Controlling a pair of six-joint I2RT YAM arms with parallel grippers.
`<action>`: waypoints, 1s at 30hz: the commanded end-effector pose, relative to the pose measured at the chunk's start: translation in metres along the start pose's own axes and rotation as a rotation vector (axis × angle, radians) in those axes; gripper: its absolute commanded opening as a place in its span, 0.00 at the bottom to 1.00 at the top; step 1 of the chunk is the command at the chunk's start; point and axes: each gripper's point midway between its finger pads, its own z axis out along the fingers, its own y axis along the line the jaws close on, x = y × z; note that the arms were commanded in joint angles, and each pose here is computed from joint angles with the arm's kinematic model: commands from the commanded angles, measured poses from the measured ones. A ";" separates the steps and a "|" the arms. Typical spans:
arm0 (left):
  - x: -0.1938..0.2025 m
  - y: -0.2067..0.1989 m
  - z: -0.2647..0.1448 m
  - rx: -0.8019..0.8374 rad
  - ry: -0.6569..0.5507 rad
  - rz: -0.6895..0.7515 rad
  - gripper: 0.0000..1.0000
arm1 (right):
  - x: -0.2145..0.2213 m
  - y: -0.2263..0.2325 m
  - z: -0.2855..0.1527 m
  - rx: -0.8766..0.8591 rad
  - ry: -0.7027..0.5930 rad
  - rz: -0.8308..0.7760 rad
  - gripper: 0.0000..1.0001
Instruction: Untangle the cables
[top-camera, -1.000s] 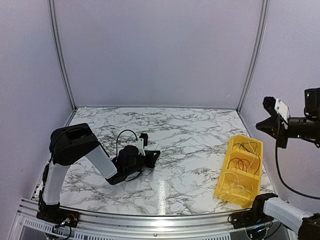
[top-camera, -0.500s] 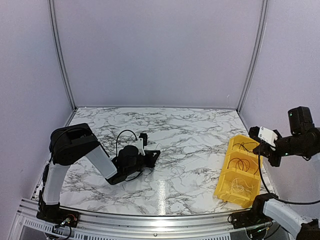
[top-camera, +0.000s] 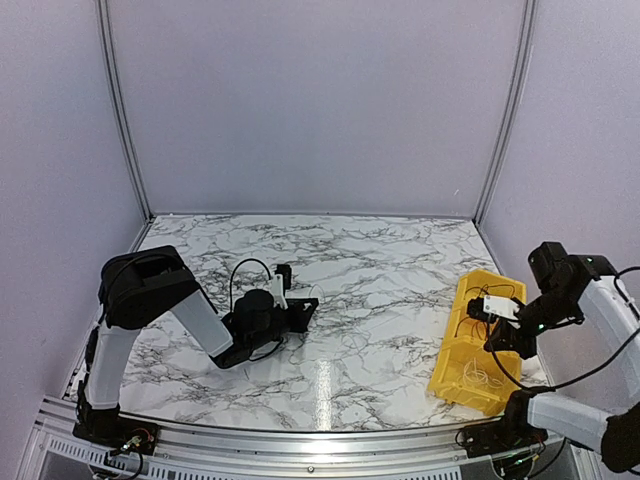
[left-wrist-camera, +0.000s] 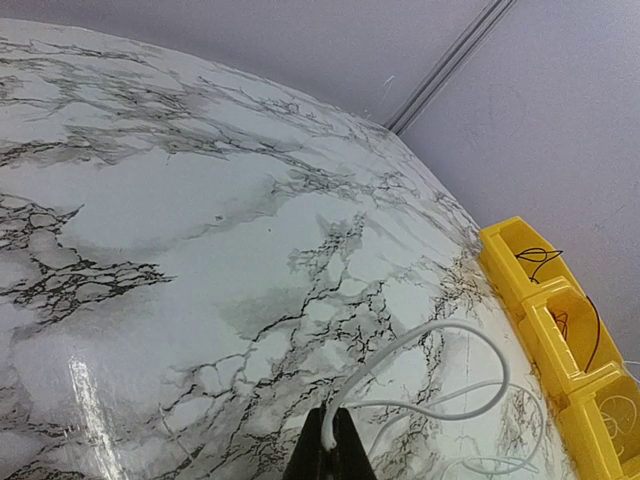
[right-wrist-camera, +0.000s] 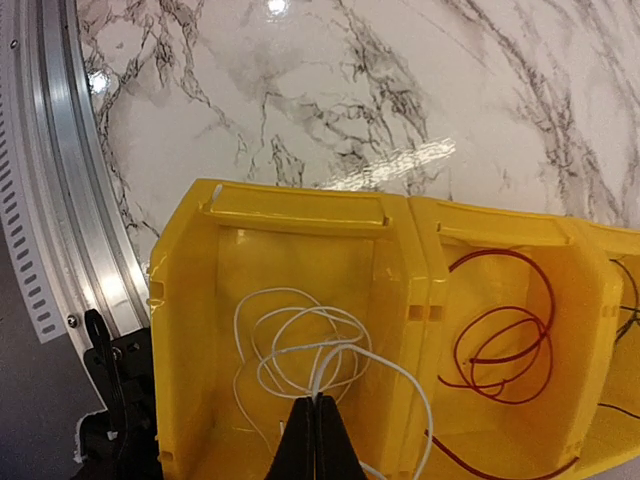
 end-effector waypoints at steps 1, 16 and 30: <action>0.001 0.003 0.001 0.014 -0.008 -0.011 0.01 | 0.014 0.002 0.026 -0.106 0.049 0.035 0.00; 0.000 0.006 0.006 0.026 -0.005 -0.019 0.01 | 0.013 0.010 0.068 -0.236 0.171 0.060 0.10; -0.017 -0.042 -0.002 0.211 0.029 0.011 0.00 | -0.116 -0.069 -0.017 0.042 -0.225 -0.020 0.54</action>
